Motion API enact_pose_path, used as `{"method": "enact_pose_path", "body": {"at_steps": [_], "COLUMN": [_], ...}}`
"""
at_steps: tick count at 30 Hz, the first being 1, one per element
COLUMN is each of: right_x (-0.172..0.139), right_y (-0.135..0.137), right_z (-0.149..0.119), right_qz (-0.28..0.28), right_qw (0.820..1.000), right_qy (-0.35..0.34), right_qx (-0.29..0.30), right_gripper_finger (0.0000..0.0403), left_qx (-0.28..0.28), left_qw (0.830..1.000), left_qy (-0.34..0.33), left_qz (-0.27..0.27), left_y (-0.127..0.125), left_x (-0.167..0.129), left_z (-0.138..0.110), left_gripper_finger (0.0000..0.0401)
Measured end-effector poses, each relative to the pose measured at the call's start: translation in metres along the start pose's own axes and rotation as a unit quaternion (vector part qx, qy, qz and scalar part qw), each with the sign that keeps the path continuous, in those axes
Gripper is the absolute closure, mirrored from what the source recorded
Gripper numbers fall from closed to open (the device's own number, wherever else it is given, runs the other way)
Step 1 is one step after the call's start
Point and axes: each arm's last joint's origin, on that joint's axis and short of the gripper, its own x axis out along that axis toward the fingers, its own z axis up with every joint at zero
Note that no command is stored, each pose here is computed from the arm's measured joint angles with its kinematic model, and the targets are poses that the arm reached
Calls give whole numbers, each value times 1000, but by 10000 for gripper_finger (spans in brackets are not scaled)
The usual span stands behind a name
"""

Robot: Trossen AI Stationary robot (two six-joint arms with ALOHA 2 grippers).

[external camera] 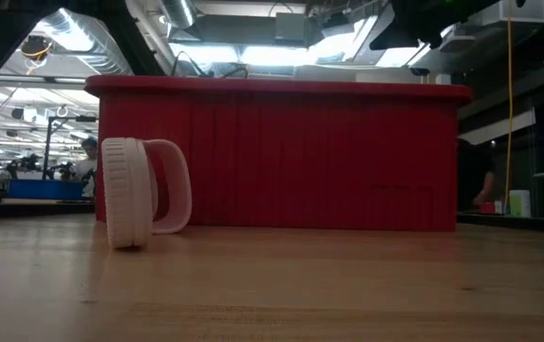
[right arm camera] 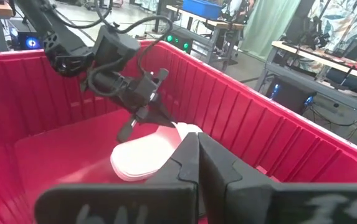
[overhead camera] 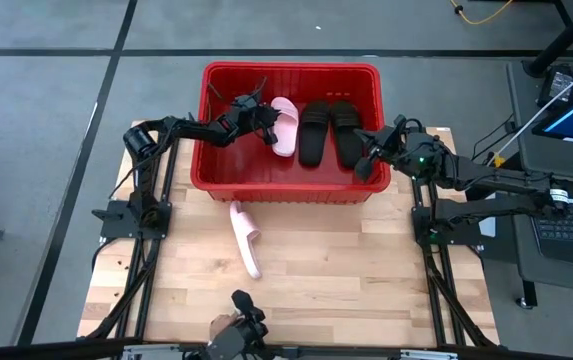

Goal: Pick and place slides into bin
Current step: Put the right pink slide into the red bin

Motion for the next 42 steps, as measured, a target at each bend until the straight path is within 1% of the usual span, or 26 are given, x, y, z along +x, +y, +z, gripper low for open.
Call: {"method": "enact_pose_path", "body": {"at_steps": [7, 16, 28, 35, 42], "right_x": [1, 5, 17, 18, 18], "right_y": [1, 3, 10, 10, 10], "right_z": [-1, -2, -4, -4, -4], "right_qz": [0, 0, 1, 1, 0], "right_qw": [1000, 1000, 999, 999, 999], "right_qy": [2, 5, 5, 5, 2], "right_qx": [23, 21, 32, 36, 36], "right_gripper_finger": [397, 397, 397, 397, 397], "left_qx": [0, 17, 17, 15, 12], "left_qw": [1000, 1000, 1000, 1000, 1000], "left_qy": [-1, 0, -10, -11, -8], "left_qz": [12, 9, 15, -1, -7], "left_y": [-1, -1, 2, 1, -6], "left_x": [1, 2, 2, 6, 11], "left_z": [1, -1, 0, -8, -14], "left_gripper_finger": [397, 397, 397, 397, 378]}}
